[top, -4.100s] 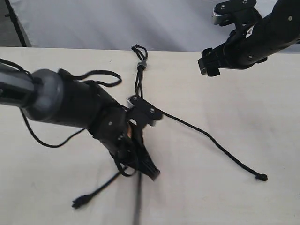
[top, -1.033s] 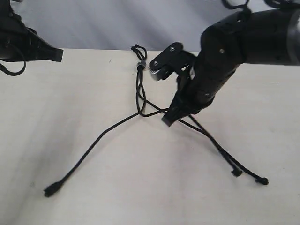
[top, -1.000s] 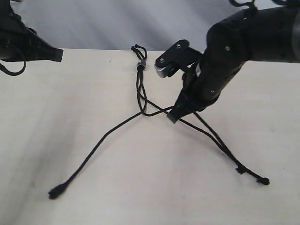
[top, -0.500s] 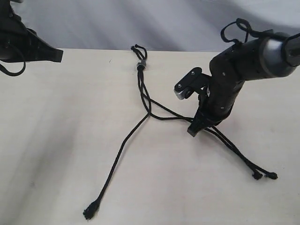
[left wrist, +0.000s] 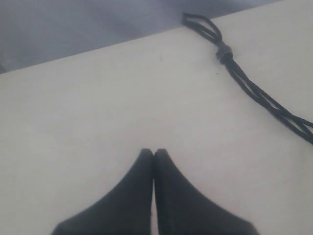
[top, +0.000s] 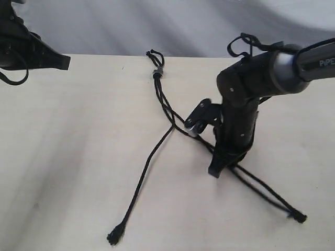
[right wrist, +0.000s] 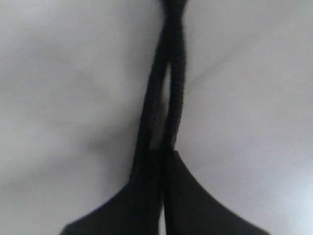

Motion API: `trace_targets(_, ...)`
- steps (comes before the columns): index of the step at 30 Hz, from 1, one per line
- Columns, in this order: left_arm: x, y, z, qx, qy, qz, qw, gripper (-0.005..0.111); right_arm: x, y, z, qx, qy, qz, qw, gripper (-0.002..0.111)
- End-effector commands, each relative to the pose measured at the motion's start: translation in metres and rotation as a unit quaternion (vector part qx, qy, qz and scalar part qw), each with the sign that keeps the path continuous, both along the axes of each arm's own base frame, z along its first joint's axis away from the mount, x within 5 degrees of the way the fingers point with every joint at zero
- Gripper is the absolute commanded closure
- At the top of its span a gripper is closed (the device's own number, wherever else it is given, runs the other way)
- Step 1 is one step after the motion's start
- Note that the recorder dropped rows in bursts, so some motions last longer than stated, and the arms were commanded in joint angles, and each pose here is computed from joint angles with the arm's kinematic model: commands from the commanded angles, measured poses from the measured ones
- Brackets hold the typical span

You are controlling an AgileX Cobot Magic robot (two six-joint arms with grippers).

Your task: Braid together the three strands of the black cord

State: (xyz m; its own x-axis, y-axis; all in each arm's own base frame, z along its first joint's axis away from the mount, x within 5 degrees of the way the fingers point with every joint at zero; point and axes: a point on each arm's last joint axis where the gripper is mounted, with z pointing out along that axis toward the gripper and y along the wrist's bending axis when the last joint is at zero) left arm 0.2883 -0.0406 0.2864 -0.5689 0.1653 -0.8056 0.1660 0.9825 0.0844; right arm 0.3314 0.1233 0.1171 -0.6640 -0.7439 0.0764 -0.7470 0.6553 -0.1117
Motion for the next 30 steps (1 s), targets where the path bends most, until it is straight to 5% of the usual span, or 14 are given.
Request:
trace_targets(1,-0.002,0.001,0.001,-0.009,-0.001,0.005,1.000,0.106,-0.044,0.058,-0.001,0.078,0.134,0.124,0.980,0.109)
trace_targets(5,-0.003,0.001,0.000,-0.007,0.007,0.006,1.000,0.106,-0.060,0.100,0.023,0.095,0.113,0.242,0.959,0.109)
trace_targets(8,-0.003,0.001,0.000,-0.007,0.010,0.007,1.000,0.106,-0.048,0.102,0.050,0.084,0.048,0.254,0.962,0.109)
trace_targets(14,-0.003,0.001,-0.001,-0.007,0.011,0.007,1.000,0.106,0.000,0.032,0.112,0.072,-0.082,0.120,0.987,0.109)
trace_targets(20,-0.002,-0.003,-0.004,-0.040,0.023,0.016,0.999,0.106,0.027,-0.038,0.099,0.097,-0.077,-0.055,0.991,0.108)
trace_targets(25,-0.012,-0.065,-0.018,-0.032,0.082,-0.085,0.993,0.106,0.031,-0.072,0.065,0.110,-0.154,-0.111,0.976,0.108)
trace_targets(30,-0.033,-0.143,-0.051,-0.002,0.187,-0.192,0.963,0.102,0.037,-0.092,0.060,0.125,-0.201,-0.173,0.956,0.108)
